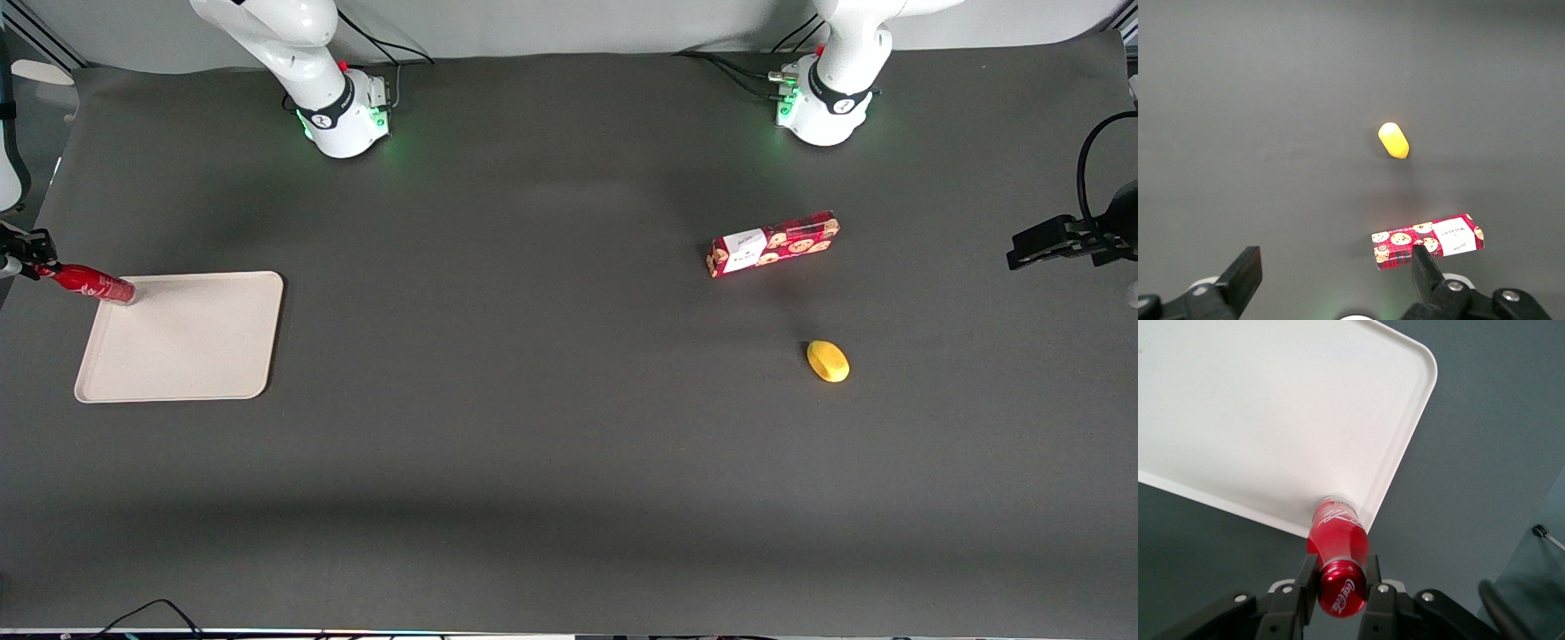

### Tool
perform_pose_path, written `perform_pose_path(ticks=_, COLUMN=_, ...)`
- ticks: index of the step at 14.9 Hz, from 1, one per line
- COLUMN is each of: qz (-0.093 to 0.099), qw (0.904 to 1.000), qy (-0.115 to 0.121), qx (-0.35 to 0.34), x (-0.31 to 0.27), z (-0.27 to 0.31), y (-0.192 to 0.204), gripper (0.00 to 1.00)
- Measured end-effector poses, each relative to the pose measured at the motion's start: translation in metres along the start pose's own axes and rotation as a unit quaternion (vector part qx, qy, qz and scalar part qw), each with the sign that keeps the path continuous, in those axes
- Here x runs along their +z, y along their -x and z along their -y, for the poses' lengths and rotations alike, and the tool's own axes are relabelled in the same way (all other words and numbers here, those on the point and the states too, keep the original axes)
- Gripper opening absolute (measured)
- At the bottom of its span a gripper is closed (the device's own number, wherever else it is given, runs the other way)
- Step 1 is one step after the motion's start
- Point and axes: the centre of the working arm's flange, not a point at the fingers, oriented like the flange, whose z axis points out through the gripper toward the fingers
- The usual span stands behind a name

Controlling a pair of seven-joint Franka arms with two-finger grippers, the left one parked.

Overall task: Place coke bottle on tray
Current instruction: 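Lower the held bottle onto the tray corner with the right gripper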

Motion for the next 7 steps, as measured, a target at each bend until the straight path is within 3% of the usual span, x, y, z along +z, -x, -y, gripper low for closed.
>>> perform_pose_path(ticks=6, qz=-0.002, qw=1.0, qy=-0.004, qx=-0.001, x=0.0031, z=0.0027, y=-0.0053, gripper=0.33)
perform_pose_path(ticks=7, qz=-0.004, qw=1.0, qy=-0.005, qx=0.0, x=0.0031, z=0.003, y=-0.0064, gripper=0.39)
